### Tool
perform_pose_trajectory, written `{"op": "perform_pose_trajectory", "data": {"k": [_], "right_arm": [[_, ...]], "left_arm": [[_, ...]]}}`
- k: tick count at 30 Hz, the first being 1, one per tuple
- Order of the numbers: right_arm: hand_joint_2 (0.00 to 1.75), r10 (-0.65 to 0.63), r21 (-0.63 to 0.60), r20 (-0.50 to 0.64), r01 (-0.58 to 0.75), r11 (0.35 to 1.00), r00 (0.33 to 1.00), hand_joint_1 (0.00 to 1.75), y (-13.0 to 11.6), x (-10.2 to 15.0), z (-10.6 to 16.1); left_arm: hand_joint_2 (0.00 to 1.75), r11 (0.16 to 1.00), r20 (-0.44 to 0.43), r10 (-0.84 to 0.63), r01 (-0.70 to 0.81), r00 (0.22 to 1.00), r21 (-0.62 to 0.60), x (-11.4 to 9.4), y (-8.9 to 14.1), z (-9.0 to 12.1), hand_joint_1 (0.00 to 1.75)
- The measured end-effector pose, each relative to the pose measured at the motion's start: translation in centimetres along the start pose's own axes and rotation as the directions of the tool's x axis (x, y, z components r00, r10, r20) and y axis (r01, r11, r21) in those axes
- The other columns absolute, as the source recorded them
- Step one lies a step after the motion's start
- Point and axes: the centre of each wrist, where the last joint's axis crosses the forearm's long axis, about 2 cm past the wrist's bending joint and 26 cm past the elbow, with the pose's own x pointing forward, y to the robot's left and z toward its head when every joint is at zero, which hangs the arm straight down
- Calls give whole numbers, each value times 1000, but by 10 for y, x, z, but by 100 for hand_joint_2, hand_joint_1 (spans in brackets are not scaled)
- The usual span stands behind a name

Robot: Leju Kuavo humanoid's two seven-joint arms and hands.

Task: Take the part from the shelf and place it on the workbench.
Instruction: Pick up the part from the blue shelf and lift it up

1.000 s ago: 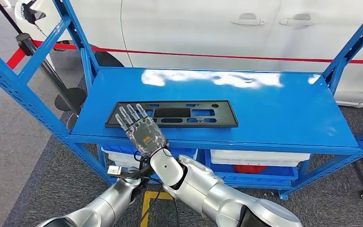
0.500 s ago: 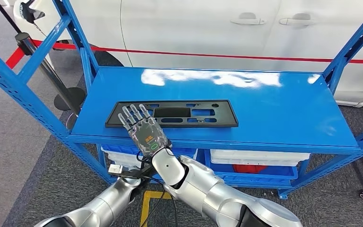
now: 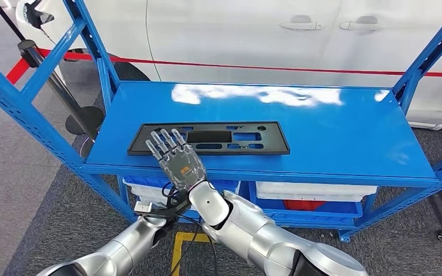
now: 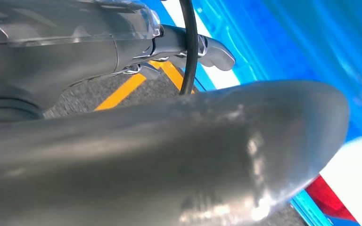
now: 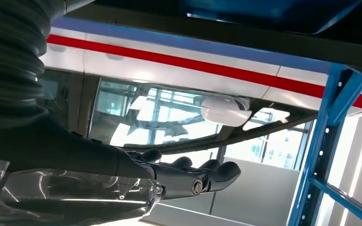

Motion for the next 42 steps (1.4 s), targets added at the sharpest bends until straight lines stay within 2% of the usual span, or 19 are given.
{"op": "perform_pose_trajectory", "data": {"k": [5,12,15,19,23,30,34,37,42], "right_arm": [[175,-47,-17,5,47,999,999,0,-3,1,-1],[175,-115,-39,45,116,992,992,0,-13,7,-4],[175,-121,-42,45,123,992,992,0,-12,8,-3],[175,-124,-50,53,127,991,991,0,-10,7,-2],[175,-121,-48,58,124,991,991,0,-7,6,-1],[175,-117,-39,68,120,992,991,0,-5,6,0],[175,-108,-42,79,112,993,991,0,-4,5,0],[175,-97,-53,85,102,993,992,0,-3,3,1],[175,-79,-64,100,86,994,992,0,-2,0,1]], "left_arm": [[0,997,-24,-75,75,997,0,-5,23,0,0],[0,962,-56,-270,268,961,-49,3,84,2,0],[0,968,-71,-251,251,965,-17,1,104,4,0],[0,976,-156,-214,217,964,6,-10,125,8,0],[0,976,-200,-205,214,958,25,-20,151,14,0],[0,980,-261,-186,199,947,25,-29,182,23,0],[175,991,-303,-116,131,946,28,-39,217,36,0],[175,992,-315,-71,100,946,76,-41,238,45,0],[175,984,-272,-99,135,957,116,-34,242,44,0]]}}
